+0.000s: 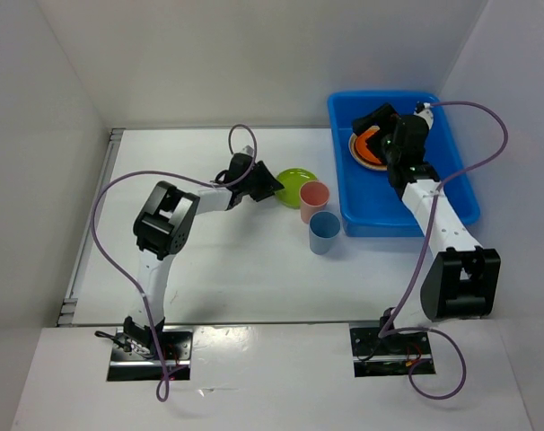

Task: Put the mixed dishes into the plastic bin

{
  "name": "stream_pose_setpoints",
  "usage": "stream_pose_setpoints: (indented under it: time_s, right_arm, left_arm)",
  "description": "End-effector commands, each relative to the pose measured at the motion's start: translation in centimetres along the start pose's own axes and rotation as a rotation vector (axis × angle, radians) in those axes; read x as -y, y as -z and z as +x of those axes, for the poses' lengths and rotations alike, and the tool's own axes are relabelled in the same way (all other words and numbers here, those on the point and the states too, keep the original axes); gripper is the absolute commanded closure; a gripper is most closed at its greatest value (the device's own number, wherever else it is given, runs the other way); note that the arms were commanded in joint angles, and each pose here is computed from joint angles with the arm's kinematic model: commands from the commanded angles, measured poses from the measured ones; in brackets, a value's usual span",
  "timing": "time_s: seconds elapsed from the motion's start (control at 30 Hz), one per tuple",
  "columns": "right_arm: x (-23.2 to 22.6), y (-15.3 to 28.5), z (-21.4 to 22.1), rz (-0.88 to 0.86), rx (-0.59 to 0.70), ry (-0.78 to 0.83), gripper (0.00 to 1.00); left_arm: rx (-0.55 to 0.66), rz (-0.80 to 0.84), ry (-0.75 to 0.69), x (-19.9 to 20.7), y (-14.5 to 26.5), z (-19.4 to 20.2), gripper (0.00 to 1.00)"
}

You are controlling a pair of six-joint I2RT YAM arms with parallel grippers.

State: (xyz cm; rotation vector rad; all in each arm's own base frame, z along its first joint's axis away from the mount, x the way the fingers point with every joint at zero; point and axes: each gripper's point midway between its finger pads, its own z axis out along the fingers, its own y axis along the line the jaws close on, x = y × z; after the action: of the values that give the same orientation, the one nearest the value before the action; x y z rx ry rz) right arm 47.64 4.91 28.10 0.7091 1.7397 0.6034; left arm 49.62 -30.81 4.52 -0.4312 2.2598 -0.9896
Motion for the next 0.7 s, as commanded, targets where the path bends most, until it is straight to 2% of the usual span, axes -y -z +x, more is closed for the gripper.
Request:
stream_pose_setpoints:
  time_s: [0.0,0.03,0.07,0.2,0.43,0.5,0.6,0.67]
  right_arm:
    - [-2.9,2.7,-1.8,-0.095,0.048,0.051,0.01]
    - [-3.2,3.0,-2.0,-0.102,0.055,0.051,0.01]
    - [-3.5,3.3,-2.1,-0.114,0.055,0.061,0.01]
    - [-5.1,4.7,-2.3,-0.171,0.051,0.086,0.01]
    - [-8.1,6.6,-1.0,-0.285,0.012,0.137,0.01]
    - [-10.1,7.5,0.3,-0.374,-0.033,0.189,0.01]
    - [-13.2,9.1,1.2,-0.519,-0.075,0.246,0.01]
    - [-14.2,9.6,2.4,-0.587,-0.132,0.258,0.01]
  left_arm:
    - [-0.006,-0.075,0.042,-2.9,-0.7,1.2,0.51]
    - [-0.011,-0.082,0.053,-3.0,-0.7,1.3,0.58]
    - [-0.011,-0.082,0.053,-3.0,-0.7,1.3,0.71]
    - [0.032,-0.114,0.070,-3.3,0.3,0.8,1.00]
    - [0.154,-0.034,0.081,-0.8,5.1,-4.4,1.00]
    - [0.175,-0.018,0.081,-0.7,6.6,-5.9,1.00]
    - [0.235,0.076,0.044,2.4,10.9,-9.0,1.00]
    - [0.252,0.083,0.012,3.0,12.8,-10.1,1.00]
